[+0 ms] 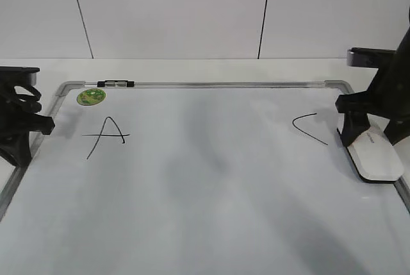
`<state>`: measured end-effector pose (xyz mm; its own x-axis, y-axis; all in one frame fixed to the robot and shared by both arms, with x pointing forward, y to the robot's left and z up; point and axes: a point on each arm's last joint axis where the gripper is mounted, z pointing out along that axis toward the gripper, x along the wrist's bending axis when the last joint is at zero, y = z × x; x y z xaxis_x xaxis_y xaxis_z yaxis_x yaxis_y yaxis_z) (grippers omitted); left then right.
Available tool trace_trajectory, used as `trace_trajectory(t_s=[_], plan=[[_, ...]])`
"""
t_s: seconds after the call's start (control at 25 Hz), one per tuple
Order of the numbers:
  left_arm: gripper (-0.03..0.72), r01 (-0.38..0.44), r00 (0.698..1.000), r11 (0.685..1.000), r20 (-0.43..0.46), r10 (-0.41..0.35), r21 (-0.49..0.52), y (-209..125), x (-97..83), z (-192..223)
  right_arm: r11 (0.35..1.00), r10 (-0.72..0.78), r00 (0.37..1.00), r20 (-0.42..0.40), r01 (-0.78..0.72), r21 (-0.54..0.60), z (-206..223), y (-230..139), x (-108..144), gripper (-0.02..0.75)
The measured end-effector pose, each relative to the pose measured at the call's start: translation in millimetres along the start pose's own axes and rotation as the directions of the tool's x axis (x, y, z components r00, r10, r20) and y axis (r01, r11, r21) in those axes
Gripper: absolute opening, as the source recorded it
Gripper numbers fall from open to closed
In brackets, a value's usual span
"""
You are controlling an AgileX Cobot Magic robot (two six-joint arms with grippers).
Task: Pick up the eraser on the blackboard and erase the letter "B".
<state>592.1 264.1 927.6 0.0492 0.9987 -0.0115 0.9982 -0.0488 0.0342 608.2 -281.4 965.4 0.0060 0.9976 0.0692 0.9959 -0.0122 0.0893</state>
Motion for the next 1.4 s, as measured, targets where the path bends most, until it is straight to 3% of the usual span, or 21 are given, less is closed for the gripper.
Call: trace_trajectory(t_s=[0.8, 1.08, 1.4], plan=[[0.034, 0.0, 1.0, 1.0, 0.0, 0.0, 0.0, 0.0, 0.0, 0.0, 1.0, 0.001, 1.0, 0.002, -0.001, 0.026, 9.1, 0.9, -0.7, 0.544], [0.034, 0.0, 1.0, 1.0, 0.0, 0.0, 0.001, -0.1, 0.0, 0.0, 0.998, 0.0, 1.0, 0.002, 0.0, 0.057, 8.2, -1.0, -0.6, 0.635], [0.034, 0.0, 1.0, 1.0, 0.0, 0.0, -0.001, 0.3, 0.0, -0.4, 0.997, -0.009, 1.0, 0.006, 0.008, 0.071, -9.7, 6.7, 0.6, 0.645]])
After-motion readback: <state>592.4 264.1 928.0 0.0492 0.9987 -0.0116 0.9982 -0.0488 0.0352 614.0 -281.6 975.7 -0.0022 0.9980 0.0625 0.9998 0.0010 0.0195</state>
